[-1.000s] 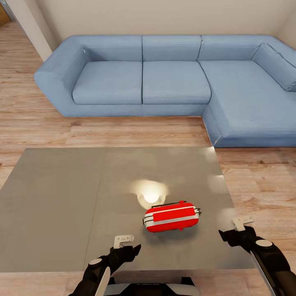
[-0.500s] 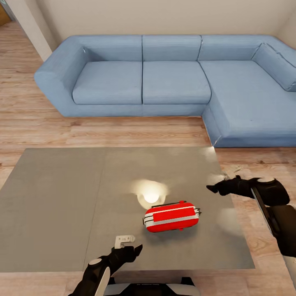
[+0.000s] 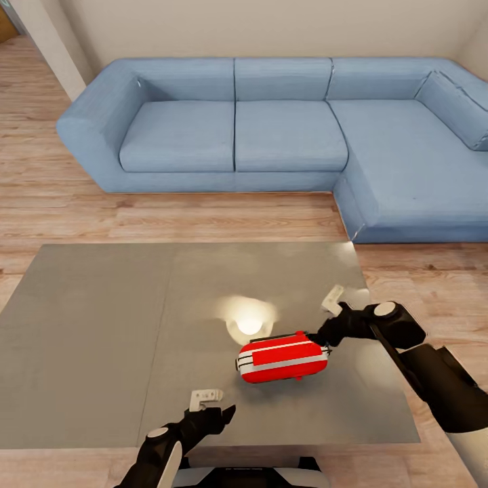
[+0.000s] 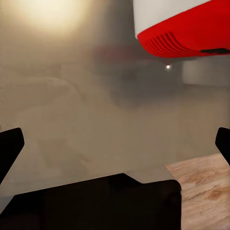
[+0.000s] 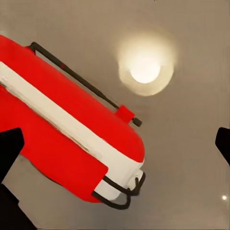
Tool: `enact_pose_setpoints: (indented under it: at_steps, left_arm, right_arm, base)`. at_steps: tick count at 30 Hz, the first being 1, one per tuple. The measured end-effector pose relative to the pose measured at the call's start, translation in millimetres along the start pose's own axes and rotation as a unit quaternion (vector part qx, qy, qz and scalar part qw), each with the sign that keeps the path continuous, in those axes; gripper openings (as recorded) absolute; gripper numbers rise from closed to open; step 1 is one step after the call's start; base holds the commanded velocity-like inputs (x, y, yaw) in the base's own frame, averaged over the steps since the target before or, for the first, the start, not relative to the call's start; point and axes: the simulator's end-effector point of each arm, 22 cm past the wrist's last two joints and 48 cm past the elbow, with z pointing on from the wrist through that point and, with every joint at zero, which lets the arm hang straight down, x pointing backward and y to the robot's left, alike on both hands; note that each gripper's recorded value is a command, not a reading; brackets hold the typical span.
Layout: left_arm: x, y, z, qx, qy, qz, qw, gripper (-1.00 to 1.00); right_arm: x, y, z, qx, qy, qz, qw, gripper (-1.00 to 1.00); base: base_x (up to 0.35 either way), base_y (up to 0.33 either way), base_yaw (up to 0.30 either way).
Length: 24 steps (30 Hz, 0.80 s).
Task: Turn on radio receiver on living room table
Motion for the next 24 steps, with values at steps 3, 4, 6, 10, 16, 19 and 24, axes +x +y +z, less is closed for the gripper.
enact_pose_setpoints:
  at_steps: [3, 4, 6, 10, 16, 19, 24]
  left_arm:
    - [0, 0, 0.0, 0.000, 0.000, 0.000, 1.0000, 1.00]
    - [0, 0, 0.0, 0.000, 0.000, 0.000, 1.0000, 1.00]
    - [1, 0, 0.1, -0.001, 0.001, 0.000, 1.0000, 1.00]
    - [1, 1, 0.0, -0.001, 0.001, 0.000, 1.0000, 1.00]
    - [1, 1, 0.1, -0.001, 0.001, 0.000, 1.0000, 1.00]
    - [1, 1, 0.0, -0.001, 0.001, 0.000, 1.0000, 1.00]
    - [1, 1, 0.1, -0.001, 0.001, 0.000, 1.0000, 1.00]
  right_arm:
    - [1, 12, 4.5, -0.012, 0.006, -0.027, 0.9996, 1.00]
    - [2, 16, 6.1, -0.014, 0.009, -0.038, 0.9991, 1.00]
    - [6, 32, 11.0, -0.031, 0.022, -0.089, 0.9953, 1.00]
    - [11, 32, 12.1, -0.029, 0.036, -0.109, 0.9930, 1.00]
    - [27, 35, 18.3, -0.012, 0.082, -0.160, 0.9836, 1.00]
    - [31, 33, 18.9, -0.006, 0.092, -0.169, 0.9813, 1.00]
    - [33, 38, 20.0, -0.012, 0.102, -0.176, 0.9790, 1.00]
  base:
    - [0.000, 0.000, 0.000]
    - [0.000, 0.000, 0.000]
    - [0.000, 0.000, 0.000]
    - [0.000, 0.000, 0.000]
    - [0.000, 0.000, 0.000]
    - [0.000, 0.000, 0.000]
    - [0.000, 0.000, 0.000]
